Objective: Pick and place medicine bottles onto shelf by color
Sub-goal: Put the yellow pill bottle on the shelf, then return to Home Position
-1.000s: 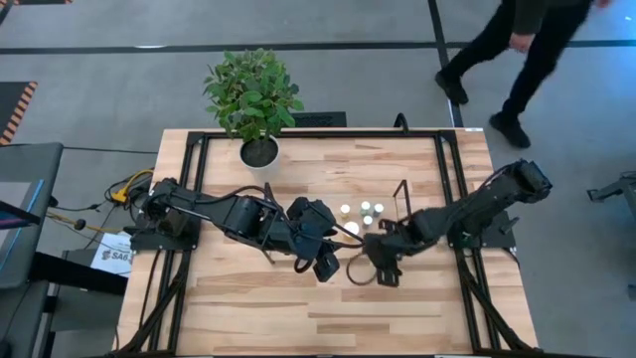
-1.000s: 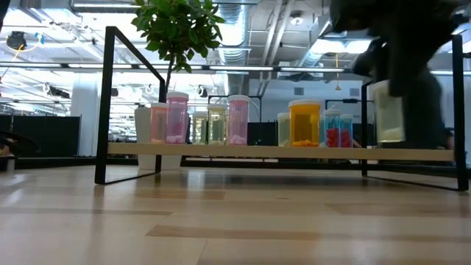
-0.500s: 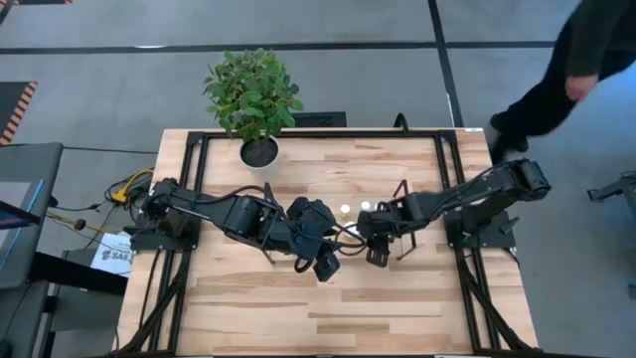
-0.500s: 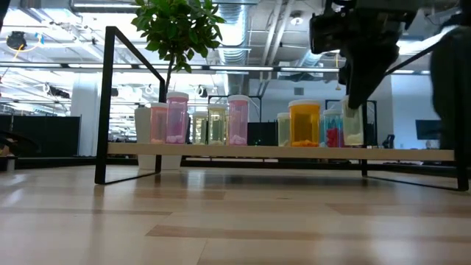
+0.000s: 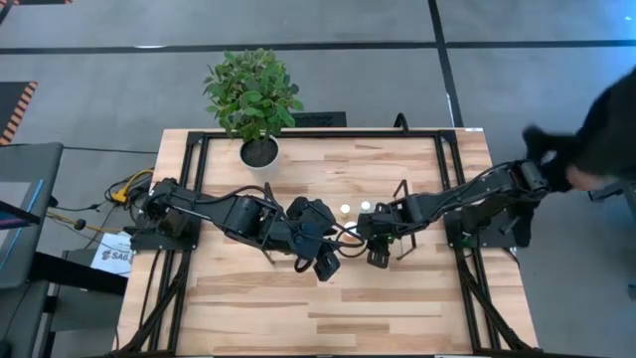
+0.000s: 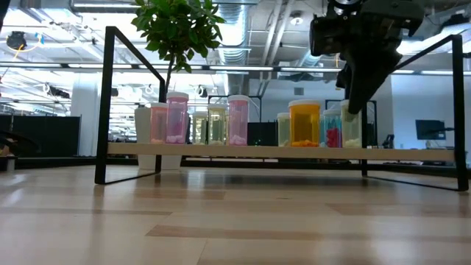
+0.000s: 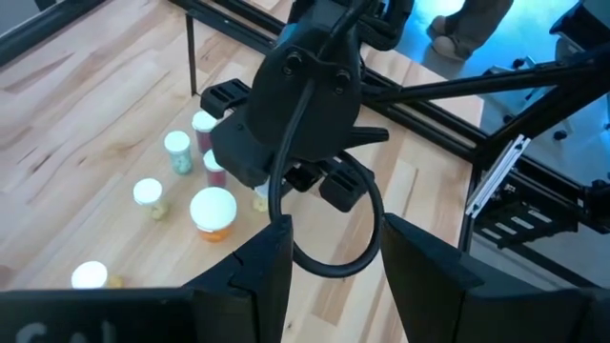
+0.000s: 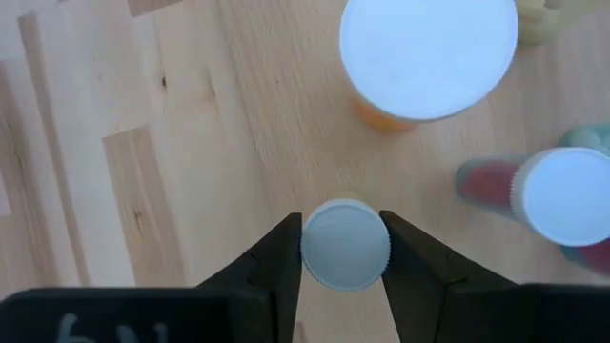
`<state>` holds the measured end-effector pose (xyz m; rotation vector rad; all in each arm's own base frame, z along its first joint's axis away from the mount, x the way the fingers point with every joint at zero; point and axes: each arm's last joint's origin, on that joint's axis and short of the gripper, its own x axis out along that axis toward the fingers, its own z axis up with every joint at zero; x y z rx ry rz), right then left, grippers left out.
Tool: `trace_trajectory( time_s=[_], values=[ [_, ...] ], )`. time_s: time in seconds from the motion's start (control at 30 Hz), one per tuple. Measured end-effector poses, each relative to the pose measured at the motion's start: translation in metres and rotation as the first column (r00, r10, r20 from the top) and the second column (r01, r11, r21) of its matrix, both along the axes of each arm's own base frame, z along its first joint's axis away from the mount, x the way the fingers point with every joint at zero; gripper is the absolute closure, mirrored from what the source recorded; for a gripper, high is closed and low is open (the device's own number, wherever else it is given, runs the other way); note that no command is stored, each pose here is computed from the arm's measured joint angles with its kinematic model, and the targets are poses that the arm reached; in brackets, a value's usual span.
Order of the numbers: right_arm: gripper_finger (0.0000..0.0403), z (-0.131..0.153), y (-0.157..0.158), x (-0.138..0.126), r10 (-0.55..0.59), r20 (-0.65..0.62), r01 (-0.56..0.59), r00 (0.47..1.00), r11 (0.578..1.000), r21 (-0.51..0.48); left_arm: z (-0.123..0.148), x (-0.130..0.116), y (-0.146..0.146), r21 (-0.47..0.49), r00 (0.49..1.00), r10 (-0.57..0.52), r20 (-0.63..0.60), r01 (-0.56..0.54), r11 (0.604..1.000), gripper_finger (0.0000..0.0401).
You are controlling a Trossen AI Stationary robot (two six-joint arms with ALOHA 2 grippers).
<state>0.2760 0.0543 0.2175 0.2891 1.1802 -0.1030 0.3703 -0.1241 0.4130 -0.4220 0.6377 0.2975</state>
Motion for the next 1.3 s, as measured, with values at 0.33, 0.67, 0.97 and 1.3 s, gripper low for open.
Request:
trace_trajectory(
  time_s=[0.33,0.67,0.97,1.3],
  values=[
    [0.0246,0.0,0.0,0.0,0.014,0.005,-0.014,1.0,1.0,-0.008,0.0,0.0,0.0,0.001,1.0,0.0,0.0,0.0,1.0,0.0257],
    [0.0166,0.009,0.0,0.0,0.022,-0.035,-0.023,0.999,1.0,-0.014,0.0,0.0,0.0,0.001,1.0,0.0,0.0,0.0,1.0,0.0257],
    [0.0154,0.057,0.0,-0.003,0.037,-0.113,-0.041,0.993,0.999,-0.032,-0.001,-0.001,0.0,0.006,1.0,-0.001,-0.018,0.001,1.0,0.0257],
    [0.0158,0.078,0.016,-0.017,0.214,-0.172,-0.228,0.962,0.971,-0.068,-0.004,-0.022,0.006,0.003,0.983,-0.019,-0.184,0.02,1.0,0.0257]
  ],
)
